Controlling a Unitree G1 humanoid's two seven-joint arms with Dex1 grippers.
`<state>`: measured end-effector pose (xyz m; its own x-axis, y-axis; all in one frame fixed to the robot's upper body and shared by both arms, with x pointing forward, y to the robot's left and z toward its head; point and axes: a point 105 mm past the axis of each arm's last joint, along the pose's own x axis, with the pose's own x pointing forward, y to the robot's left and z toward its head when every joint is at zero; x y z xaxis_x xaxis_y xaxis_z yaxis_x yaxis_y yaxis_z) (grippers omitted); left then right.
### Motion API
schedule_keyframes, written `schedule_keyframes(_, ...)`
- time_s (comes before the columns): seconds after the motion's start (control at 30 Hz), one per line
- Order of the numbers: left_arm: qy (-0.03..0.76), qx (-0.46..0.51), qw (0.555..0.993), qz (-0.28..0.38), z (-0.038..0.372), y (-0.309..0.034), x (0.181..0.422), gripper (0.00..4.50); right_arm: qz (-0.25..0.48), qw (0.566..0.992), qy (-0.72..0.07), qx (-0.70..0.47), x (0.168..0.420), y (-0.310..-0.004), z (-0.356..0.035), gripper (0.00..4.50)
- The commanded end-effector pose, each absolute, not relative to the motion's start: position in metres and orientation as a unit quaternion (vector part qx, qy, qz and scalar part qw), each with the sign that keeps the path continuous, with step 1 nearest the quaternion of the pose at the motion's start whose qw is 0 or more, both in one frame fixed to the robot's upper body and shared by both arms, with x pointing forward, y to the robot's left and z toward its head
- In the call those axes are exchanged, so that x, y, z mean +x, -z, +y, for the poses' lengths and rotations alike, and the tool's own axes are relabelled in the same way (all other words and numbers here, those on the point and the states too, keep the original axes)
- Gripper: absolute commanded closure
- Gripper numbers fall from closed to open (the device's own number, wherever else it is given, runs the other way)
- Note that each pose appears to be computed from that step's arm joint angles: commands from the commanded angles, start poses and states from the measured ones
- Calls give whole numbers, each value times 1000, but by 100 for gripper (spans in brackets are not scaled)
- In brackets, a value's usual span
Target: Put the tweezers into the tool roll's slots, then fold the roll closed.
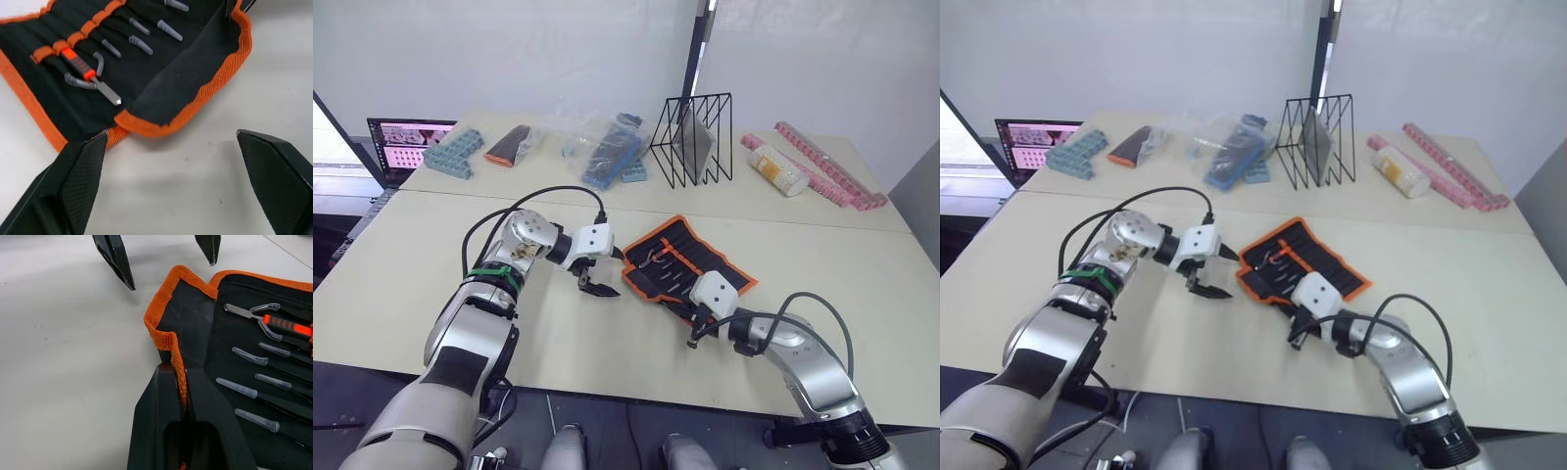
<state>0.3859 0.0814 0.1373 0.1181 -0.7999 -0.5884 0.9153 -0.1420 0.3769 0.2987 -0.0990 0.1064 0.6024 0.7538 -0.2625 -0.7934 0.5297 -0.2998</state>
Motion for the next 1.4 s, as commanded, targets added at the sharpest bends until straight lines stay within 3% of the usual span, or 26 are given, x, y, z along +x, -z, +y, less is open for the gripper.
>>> schedule_keyframes(0.03, 664, 385, 638, 65, 73, -144, 387, 115, 37, 877, -434, -202, 296, -115, -101, 450)
schedule_keyframes(0.17, 664, 402, 627, 71, 71, -135, 386, 248, 38, 881, -427, -201, 297, -116, -104, 450)
schedule_keyframes(0.37, 648, 405, 642, 56, 64, -136, 391, 443, 54, 885, -416, -202, 295, -107, -110, 450)
schedule_keyframes(0.67, 638, 407, 653, 38, 70, -137, 392, 447, 55, 887, -408, -208, 301, -103, -113, 450)
schedule_keyframes(0.97, 631, 409, 656, 66, 110, -127, 386, 447, 48, 872, -429, -232, 317, -98, -103, 450)
schedule_keyframes(1.27, 626, 367, 682, 91, 147, -118, 367, 447, 24, 847, -467, -252, 340, -102, -84, 450)
schedule_keyframes(1.4, 633, 334, 690, 109, 155, -114, 343, 447, 16, 838, -479, -260, 347, -103, -78, 450)
